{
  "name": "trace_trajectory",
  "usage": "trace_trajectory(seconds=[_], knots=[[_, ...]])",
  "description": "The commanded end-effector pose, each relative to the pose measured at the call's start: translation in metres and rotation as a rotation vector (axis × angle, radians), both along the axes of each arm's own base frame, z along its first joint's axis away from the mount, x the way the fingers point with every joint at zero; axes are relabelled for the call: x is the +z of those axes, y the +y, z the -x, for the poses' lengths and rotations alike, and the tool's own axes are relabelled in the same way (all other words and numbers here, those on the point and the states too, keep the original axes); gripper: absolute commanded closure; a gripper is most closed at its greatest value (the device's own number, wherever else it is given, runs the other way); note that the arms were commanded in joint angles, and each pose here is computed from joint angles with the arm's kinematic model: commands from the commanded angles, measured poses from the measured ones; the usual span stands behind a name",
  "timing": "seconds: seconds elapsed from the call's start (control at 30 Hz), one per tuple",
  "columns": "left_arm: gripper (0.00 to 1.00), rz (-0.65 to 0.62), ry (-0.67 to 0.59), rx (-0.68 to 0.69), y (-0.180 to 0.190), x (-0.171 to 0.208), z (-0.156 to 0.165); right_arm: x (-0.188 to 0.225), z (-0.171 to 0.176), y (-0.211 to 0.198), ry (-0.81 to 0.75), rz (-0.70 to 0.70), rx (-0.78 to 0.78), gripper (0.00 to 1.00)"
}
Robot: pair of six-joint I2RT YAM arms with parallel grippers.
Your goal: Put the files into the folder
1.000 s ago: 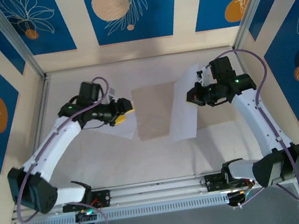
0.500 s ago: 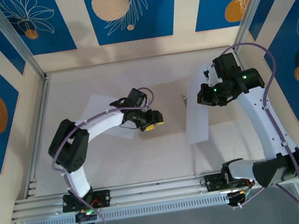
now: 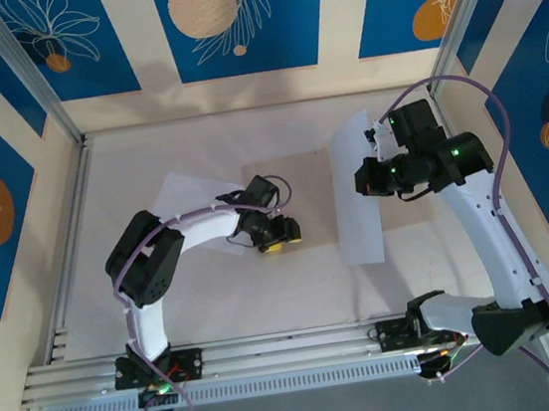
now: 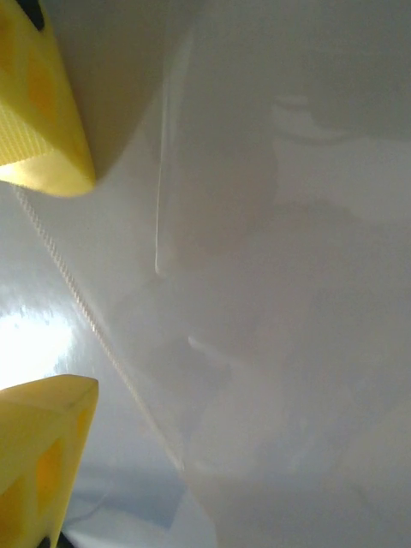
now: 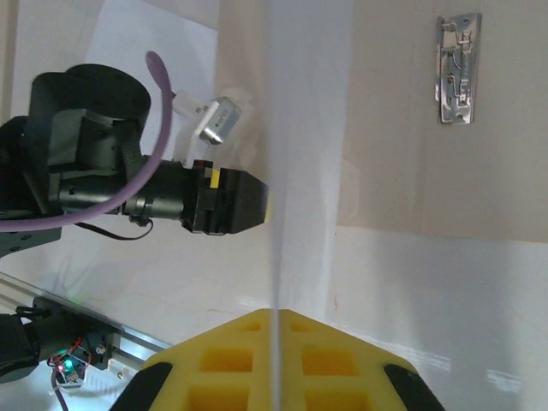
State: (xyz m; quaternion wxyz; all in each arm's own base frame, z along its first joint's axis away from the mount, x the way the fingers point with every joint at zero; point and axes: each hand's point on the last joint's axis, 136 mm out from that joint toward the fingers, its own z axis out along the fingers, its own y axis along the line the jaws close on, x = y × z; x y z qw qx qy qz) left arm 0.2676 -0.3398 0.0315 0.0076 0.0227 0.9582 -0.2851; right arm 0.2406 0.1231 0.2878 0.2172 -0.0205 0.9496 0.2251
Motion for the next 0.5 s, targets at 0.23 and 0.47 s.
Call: trace_trajectory(seconds=[0.23, 0.47], knots=[[0.39, -0.135, 0.050, 0.062, 0.067, -0.026, 0.031, 0.019, -0.002, 0.044, -0.114, -0.094, 0.195, 1.00], [0.39, -0.153, 0.047, 0.110, 0.098, -0.018, 0.043, 0.009, -0.013, 0.068, -0.090, -0.100, 0.247, 1.00]])
